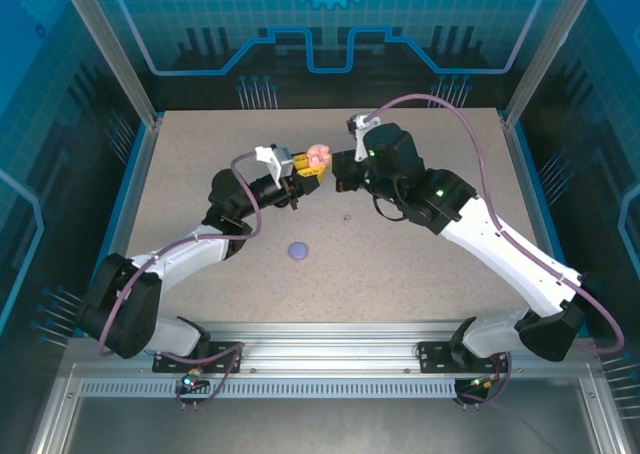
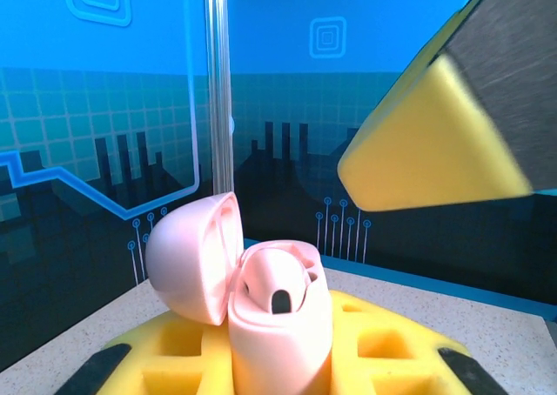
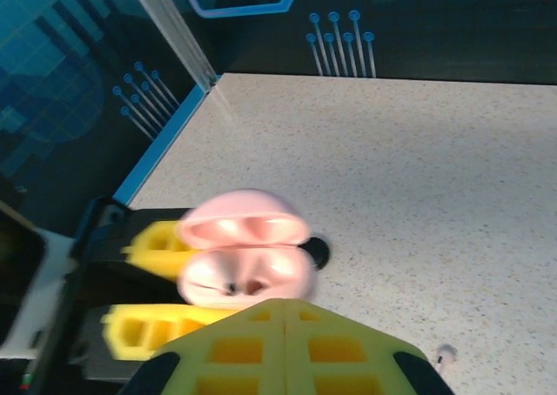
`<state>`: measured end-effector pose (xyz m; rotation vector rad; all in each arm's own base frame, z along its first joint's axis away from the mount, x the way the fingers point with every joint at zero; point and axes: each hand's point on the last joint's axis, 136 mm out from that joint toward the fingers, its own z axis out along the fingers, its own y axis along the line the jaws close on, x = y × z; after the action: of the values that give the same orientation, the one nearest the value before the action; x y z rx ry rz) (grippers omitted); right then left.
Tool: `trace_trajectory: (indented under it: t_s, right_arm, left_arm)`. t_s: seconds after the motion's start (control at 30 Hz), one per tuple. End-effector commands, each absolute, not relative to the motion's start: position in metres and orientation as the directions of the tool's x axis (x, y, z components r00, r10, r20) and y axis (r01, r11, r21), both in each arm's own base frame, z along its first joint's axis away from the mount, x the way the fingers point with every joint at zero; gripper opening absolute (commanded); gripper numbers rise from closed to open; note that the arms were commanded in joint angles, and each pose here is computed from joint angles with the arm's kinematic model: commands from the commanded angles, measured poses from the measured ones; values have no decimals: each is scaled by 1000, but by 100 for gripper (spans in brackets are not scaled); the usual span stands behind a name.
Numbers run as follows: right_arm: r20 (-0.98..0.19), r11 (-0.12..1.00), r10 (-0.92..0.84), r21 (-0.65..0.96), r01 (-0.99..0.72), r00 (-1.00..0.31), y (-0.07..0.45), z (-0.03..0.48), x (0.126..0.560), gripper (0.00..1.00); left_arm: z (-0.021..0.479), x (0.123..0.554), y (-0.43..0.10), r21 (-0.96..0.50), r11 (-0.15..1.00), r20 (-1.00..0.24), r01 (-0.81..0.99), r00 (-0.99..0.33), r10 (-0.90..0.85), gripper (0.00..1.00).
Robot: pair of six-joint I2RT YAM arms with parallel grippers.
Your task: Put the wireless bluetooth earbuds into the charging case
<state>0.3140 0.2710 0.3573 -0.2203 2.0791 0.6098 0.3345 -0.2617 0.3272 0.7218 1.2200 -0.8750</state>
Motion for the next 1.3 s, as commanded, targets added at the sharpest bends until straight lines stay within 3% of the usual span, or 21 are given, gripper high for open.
trace_trajectory:
  t_s: [0.0, 0.2, 0.4, 0.6, 0.77, 1.27]
  right_arm:
    - [-816, 901, 129, 334, -277, -563, 234, 343, 326, 15]
    - [-710, 948, 114, 286, -137, -695, 211, 254, 349, 48]
    - [-558, 975, 80, 215, -51, -826, 222, 167, 377, 62]
    - [-394, 992, 60, 129, 9, -917, 237, 92, 395, 59]
    - [-338, 993, 93, 94, 65, -937, 237, 57, 398, 55]
    - [-294, 995, 95, 65, 79, -951, 248, 25, 392, 42]
  left_arm:
    - [352, 324, -257, 77, 510, -961, 857, 200, -192, 0]
    - [358, 326, -242, 78, 585, -947, 808, 243, -209, 0]
    - [358, 325, -236, 59, 612, -947, 789, 239, -216, 0]
    - [359, 321, -230, 47, 628, -946, 777, 236, -221, 0]
    - [357, 318, -229, 49, 629, -948, 776, 235, -216, 0]
    - [352, 318, -230, 59, 627, -951, 777, 234, -200, 0]
